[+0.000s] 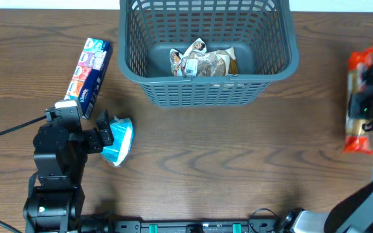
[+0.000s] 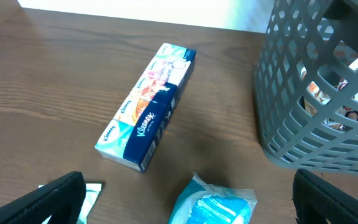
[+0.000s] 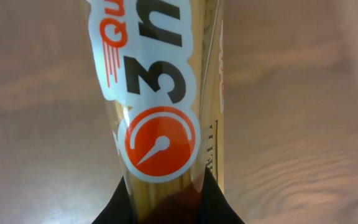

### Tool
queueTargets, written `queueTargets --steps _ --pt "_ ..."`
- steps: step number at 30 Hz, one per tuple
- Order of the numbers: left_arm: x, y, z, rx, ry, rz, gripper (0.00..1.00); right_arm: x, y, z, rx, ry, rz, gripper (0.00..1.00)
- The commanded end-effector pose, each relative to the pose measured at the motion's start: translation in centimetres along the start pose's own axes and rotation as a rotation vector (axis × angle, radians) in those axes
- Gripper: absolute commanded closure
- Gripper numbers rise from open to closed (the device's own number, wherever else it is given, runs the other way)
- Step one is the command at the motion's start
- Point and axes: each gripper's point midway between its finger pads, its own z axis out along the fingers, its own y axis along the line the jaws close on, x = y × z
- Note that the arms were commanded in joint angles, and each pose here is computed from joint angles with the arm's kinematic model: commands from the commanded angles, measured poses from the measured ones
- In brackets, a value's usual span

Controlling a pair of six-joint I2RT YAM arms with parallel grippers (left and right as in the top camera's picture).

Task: Pack container
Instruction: 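Lift the spaghetti package and drop it into the basket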

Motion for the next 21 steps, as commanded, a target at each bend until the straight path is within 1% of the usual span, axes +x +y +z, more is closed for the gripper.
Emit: queueTargets --steps 1,8,12,15,18,21 --pt "-1.0 -0.3 -0.4 0.012 -0.026 0.018 0.01 -6.1 -0.1 -5.1 0.026 -0.198 -0.016 0.99" --pt "-1.0 -0.3 -0.4 0.012 -0.025 0.018 0.01 -14.0 3.1 -12.7 0.027 -0.472 -0.120 0.99" --pt "-0.9 -0.3 -0.4 0.012 -0.021 0.018 0.01 -18.9 6.9 -18.3 -0.045 -0.669 -0.198 0.99" --pt "-0.9 -0.3 -0.4 0.012 -0.021 0.018 0.01 -21.7 10.4 -22.7 -0.145 -0.805 -0.270 0.99" --pt "-0.9 -0.3 -0.4 0.012 -0.021 0.018 0.01 -23.9 13.5 -27.1 -0.193 -0.935 -0.345 0.99" --pt "-0.9 -0.3 -0.4 0.012 -0.021 0.018 0.01 -25.2 16.5 -30.2 -0.229 -1.022 -0.435 0.99"
